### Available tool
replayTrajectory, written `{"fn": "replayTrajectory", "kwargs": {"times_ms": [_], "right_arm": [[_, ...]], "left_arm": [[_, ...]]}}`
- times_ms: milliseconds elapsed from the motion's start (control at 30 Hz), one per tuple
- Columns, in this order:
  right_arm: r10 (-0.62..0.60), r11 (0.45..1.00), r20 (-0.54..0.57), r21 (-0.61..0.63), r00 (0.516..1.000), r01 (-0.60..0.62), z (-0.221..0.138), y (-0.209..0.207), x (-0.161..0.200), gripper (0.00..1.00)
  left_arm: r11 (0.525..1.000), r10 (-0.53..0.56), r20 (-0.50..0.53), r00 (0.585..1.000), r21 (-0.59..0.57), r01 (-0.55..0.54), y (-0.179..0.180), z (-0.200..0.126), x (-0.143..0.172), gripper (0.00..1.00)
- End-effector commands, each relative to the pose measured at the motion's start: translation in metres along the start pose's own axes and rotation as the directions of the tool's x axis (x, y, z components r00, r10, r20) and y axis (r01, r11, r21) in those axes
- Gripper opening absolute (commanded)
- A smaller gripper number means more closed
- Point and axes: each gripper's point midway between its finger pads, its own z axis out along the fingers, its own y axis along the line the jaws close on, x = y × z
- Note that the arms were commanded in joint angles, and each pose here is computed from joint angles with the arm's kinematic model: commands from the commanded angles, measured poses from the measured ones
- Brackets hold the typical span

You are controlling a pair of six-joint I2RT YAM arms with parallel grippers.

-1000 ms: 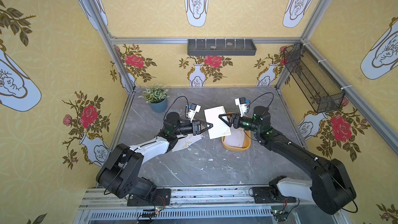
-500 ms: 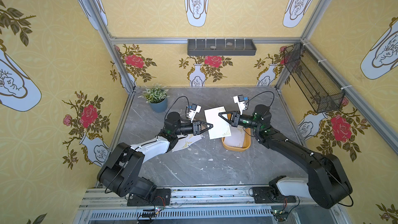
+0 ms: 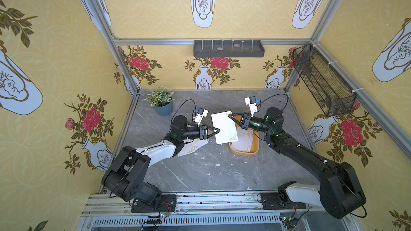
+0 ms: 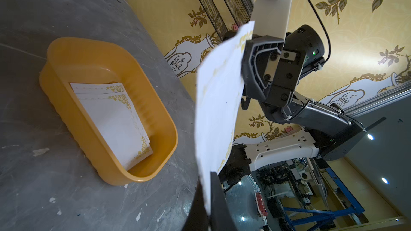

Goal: Take out the stationery paper from the storage box
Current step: Pick up the stationery paper from the storage box.

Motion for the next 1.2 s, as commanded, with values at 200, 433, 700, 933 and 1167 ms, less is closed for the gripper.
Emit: {"fn": "replayTrajectory", "kwargs": {"times_ms": [200, 433, 700, 933, 1167], "right_arm": [[-0.041, 0.999, 0.028, -0.005, 0.999, 0.041, -0.003, 0.006, -0.01, 0.0], [-0.025, 1.0, 0.011, -0.012, 1.0, 0.026, 0.003, 0.001, -0.009, 0.09], [0.008, 1.0, -0.016, -0.01, 1.0, -0.008, 0.003, -0.004, 0.004, 0.28], [0.038, 0.999, -0.041, 0.002, 0.998, -0.038, 0.001, -0.007, 0.021, 0.35], [0.054, 0.999, -0.047, 0.011, 0.997, -0.053, -0.002, -0.009, 0.031, 0.19]], "left_arm": [[1.0, 0.011, -0.005, 1.0, 0.0, -0.011, 0.002, 0.001, 0.0, 0.0], [1.0, 0.004, -0.01, 1.0, -0.007, -0.004, 0.005, 0.002, 0.001, 0.0], [1.0, 0.008, -0.012, 1.0, -0.011, -0.008, 0.004, 0.002, -0.001, 0.0], [1.0, 0.01, -0.01, 1.0, -0.019, -0.01, 0.004, 0.001, 0.0, 0.0], [0.999, 0.015, -0.008, 1.0, -0.028, -0.015, 0.003, 0.0, 0.0, 0.0]]}}
